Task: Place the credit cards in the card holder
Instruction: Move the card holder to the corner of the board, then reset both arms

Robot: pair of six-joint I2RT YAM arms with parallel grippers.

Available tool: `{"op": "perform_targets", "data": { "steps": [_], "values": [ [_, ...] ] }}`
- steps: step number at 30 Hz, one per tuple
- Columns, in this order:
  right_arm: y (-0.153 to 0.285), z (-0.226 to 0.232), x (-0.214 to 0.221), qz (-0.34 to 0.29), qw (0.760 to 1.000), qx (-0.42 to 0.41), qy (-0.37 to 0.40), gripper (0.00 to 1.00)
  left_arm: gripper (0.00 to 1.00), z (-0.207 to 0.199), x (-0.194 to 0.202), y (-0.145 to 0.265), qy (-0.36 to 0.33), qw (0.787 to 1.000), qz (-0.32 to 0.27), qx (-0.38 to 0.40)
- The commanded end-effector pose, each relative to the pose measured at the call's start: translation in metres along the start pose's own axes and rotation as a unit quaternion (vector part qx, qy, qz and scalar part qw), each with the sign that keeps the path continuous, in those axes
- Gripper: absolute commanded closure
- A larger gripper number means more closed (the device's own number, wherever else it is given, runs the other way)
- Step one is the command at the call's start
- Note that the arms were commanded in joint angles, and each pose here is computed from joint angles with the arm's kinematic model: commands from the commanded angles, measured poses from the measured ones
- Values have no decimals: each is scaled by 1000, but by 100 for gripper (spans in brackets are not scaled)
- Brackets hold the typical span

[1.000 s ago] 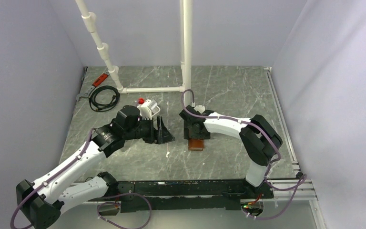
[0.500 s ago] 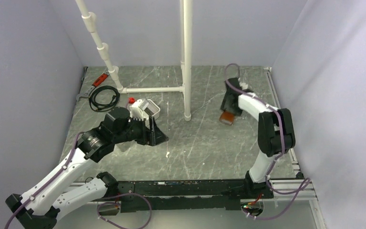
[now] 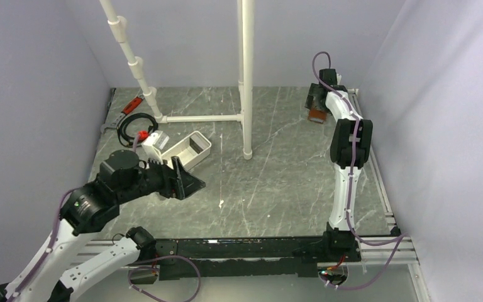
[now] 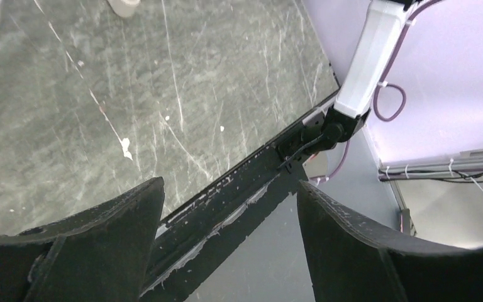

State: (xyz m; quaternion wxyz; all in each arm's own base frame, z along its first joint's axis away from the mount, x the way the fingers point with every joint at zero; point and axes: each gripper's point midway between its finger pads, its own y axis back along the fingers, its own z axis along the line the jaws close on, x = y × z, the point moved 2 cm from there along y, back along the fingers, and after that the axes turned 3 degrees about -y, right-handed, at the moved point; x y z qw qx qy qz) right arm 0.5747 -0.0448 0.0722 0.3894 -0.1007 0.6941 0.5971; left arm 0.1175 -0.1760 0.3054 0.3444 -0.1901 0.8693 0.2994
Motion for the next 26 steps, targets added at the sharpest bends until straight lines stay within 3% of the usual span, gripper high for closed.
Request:
{"op": "perform_targets", "data": {
  "steps": [1, 5, 7, 11, 15, 18, 21, 26],
  "values": [
    [78, 6, -38, -37, 999, -5, 23, 0, 17, -3, -26, 21, -34, 998, -39, -34],
    [187, 14, -29, -29, 999, -8, 16, 0, 16, -11, -65, 43, -72, 991, -97, -64],
    [262, 18, -16, -67, 997, -36, 22, 0, 15, -16, -85, 54, -92, 984, -135, -74],
    [374, 26, 21, -152, 974, -166, 33, 0, 11, -32, -127, 83, -125, 961, -234, -72],
    [445, -4, 42, -215, 937, -274, 10, 0, 6, -42, -156, 108, -162, 936, -303, -81],
    [497, -37, 43, -280, 909, -309, -9, 0, 4, -46, -170, 119, -179, 923, -329, -91],
    [542, -73, 43, -353, 877, -326, -33, 0, 4, -47, -179, 128, -179, 914, -350, -101],
    [586, -127, 46, -430, 845, -308, -80, 0, 4, -53, -190, 149, -187, 899, -381, -107]
  ]
}}
